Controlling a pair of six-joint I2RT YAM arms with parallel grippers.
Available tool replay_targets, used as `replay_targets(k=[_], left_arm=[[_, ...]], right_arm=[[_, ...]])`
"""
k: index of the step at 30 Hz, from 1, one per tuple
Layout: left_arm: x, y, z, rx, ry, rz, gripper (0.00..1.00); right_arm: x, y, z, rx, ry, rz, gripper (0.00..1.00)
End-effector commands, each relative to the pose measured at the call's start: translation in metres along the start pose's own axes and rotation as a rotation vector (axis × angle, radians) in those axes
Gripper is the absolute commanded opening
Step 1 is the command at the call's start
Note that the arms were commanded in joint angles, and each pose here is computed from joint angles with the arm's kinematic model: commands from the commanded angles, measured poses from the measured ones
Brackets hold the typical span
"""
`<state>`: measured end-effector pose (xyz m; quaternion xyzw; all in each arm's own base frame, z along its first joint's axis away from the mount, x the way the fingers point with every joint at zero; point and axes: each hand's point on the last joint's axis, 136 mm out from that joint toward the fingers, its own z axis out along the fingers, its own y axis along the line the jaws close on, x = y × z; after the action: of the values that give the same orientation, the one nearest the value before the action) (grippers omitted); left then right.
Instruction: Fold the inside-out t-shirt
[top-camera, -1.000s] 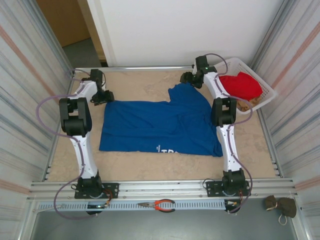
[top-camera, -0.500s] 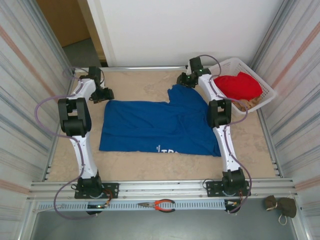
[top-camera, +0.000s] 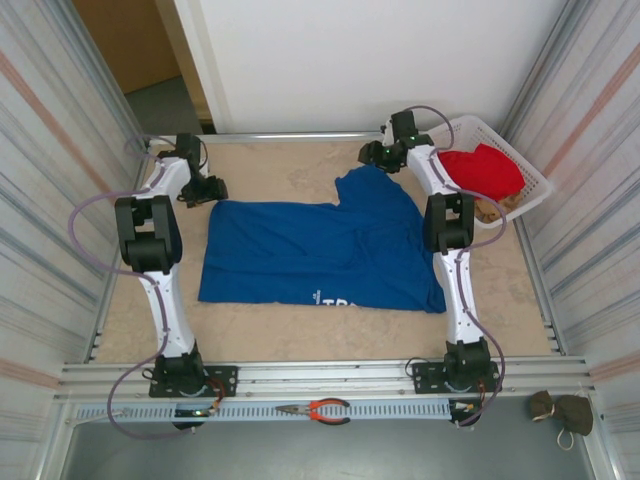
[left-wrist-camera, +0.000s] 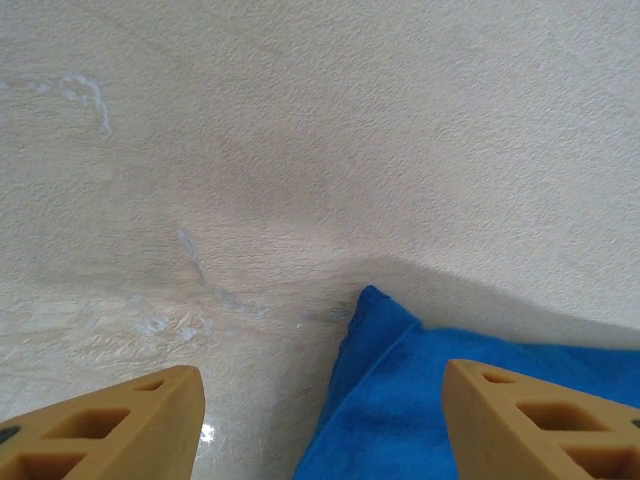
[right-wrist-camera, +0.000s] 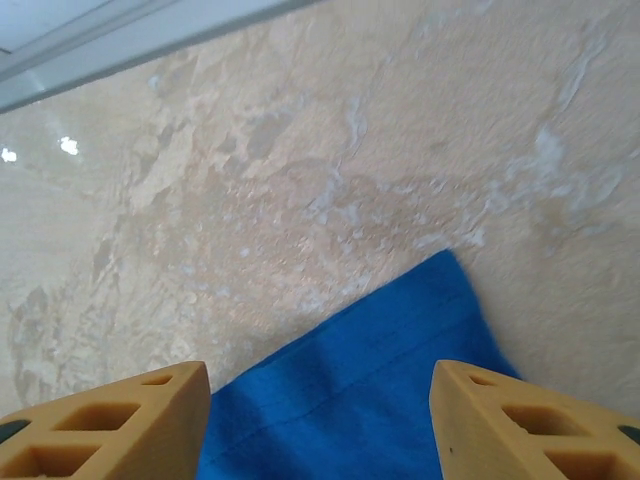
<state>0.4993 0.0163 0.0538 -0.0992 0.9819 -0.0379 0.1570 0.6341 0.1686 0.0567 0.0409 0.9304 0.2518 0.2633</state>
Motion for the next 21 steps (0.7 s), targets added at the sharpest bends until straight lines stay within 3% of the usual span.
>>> replay_targets(k=[1, 6, 17, 19, 21], left_arm=[[-0.004, -0.001, -0.017, 0.018, -0.019, -0.004, 0.64], [-0.004, -0.001, -0.022, 0.016, -0.025, 0.002, 0.64], [-0.007, -0.002, -0.03, 0.027, -0.028, 0.016, 0.66], [-0.007, -0.002, -0.029, 0.029, -0.025, 0.014, 0.66], [-0.007, -0.002, -0.028, 0.028, -0.022, 0.017, 0.67]], right_arm=[[-0.026, 0.02, -0.025, 0.025, -0.096, -0.108, 0.66], [-0.013, -0.006, -0.003, 0.093, -0.04, -0.075, 0.77], [0.026, -0.017, 0.024, 0.086, 0.09, -0.058, 0.77], [0.032, -0.013, 0.026, 0.072, 0.11, -0.063, 0.75], [0.04, -0.01, 0.028, 0.058, 0.136, -0.069, 0.62]])
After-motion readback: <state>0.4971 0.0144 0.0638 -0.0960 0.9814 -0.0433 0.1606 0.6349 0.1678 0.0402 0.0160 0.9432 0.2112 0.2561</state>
